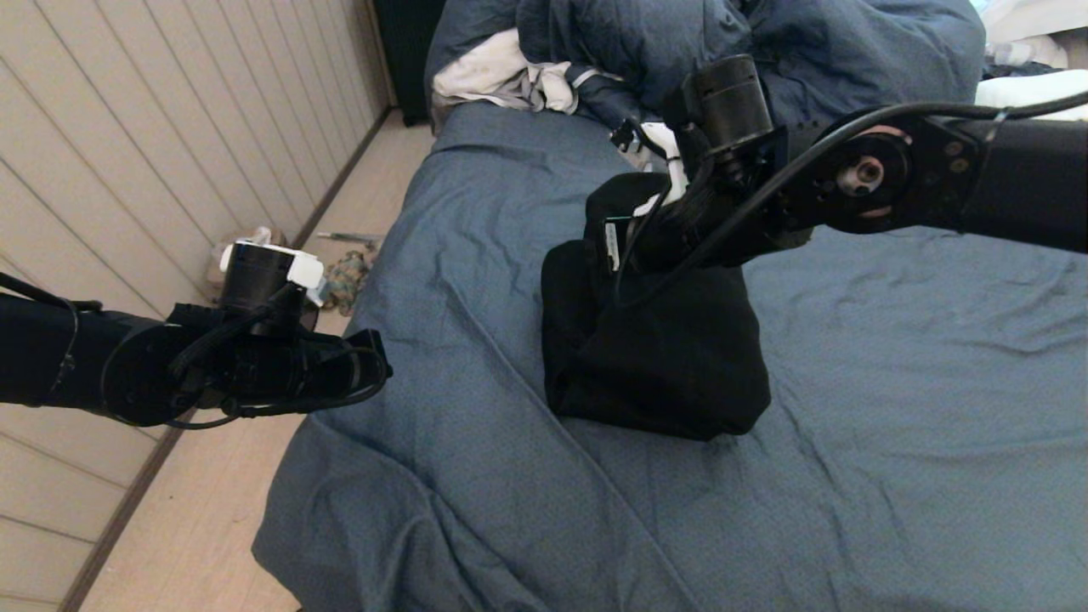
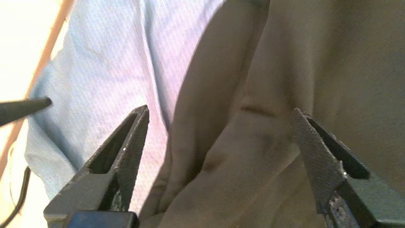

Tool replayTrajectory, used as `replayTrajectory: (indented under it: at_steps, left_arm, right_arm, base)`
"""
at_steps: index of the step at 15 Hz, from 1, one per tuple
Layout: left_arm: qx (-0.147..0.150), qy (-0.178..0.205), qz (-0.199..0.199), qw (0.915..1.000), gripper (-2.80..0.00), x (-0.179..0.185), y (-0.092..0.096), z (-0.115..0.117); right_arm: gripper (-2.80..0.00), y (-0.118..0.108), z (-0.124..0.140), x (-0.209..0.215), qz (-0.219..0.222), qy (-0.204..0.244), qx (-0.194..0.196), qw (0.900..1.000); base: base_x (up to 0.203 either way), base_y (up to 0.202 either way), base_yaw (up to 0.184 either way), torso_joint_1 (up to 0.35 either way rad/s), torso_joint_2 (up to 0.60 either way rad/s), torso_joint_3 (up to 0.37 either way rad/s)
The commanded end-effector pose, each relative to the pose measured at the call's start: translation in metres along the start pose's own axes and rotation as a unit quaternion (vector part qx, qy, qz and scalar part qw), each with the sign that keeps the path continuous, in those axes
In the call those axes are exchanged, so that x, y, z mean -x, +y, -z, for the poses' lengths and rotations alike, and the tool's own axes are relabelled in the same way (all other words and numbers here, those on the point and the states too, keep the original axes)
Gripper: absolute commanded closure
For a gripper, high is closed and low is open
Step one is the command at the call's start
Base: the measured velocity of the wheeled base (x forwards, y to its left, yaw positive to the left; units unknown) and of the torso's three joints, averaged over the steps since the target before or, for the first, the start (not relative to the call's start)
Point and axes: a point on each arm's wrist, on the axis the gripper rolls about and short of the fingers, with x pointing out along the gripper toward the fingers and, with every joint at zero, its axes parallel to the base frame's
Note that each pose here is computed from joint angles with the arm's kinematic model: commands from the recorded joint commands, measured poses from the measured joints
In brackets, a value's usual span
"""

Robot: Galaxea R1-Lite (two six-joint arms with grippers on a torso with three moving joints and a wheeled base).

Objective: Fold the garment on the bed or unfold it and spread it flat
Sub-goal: Fold the black sweatshirt

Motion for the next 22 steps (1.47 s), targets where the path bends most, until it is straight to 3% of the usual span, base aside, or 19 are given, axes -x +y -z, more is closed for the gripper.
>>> replayTrajectory:
  at_steps: [1, 2, 3, 6, 8, 11, 13, 19, 22]
  left_arm:
    - [0.002, 0.001, 0.0, 1.0, 0.0, -0.001, 0.0, 0.0]
    - [0.002, 0.002, -0.001, 1.0, 0.0, -0.001, 0.001, 0.001]
    - [0.002, 0.002, -0.001, 1.0, 0.0, -0.001, 0.001, 0.001]
    - [0.002, 0.002, -0.001, 1.0, 0.0, -0.002, 0.001, 0.001]
    - [0.003, 0.004, -0.002, 1.0, 0.0, -0.003, 0.001, 0.001]
    - [0.003, 0.006, -0.003, 1.0, 0.0, -0.005, 0.001, 0.002]
    - [0.003, 0.006, -0.003, 1.0, 0.0, -0.006, 0.002, 0.001]
    - [0.003, 0.005, -0.002, 1.0, 0.0, -0.005, 0.002, 0.001]
    - [0.003, 0.002, -0.002, 1.0, 0.0, -0.005, 0.001, 0.0]
  right_arm:
    - [-2.8, -0.005, -0.007, 0.013, 0.005, -0.017, -0.006, 1.0]
    - [-2.8, -0.009, -0.011, 0.019, 0.014, -0.027, -0.019, 0.999]
    - [0.0, -0.017, -0.016, 0.026, 0.031, -0.041, -0.041, 0.998]
    - [0.0, -0.037, -0.023, 0.035, 0.057, -0.06, -0.063, 0.995]
    - [0.0, -0.05, -0.019, 0.024, 0.076, -0.05, -0.074, 0.993]
    - [0.0, -0.052, -0.01, 0.004, 0.082, -0.028, -0.078, 0.993]
    - [0.0, -0.045, 0.0, -0.016, 0.076, -0.006, -0.074, 0.994]
    - [0.0, 0.004, 0.044, -0.086, 0.042, 0.048, -0.052, 0.997]
    - [0.0, 0.02, 0.069, -0.112, 0.056, 0.075, -0.045, 0.995]
  base:
    - [0.0, 0.0, 0.0, 0.0, 0.0, 0.0]
    - [0.0, 0.0, 0.0, 0.0, 0.0, 0.0]
    - [0.0, 0.0, 0.0, 0.0, 0.0, 0.0]
    - [0.0, 0.0, 0.0, 0.0, 0.0, 0.0]
    - [0.0, 0.0, 0.0, 0.0, 0.0, 0.0]
    - [0.0, 0.0, 0.0, 0.0, 0.0, 0.0]
    - [0.0, 0.0, 0.0, 0.0, 0.0, 0.0]
    - [0.0, 0.0, 0.0, 0.0, 0.0, 0.0]
    - [0.0, 0.0, 0.0, 0.0, 0.0, 0.0]
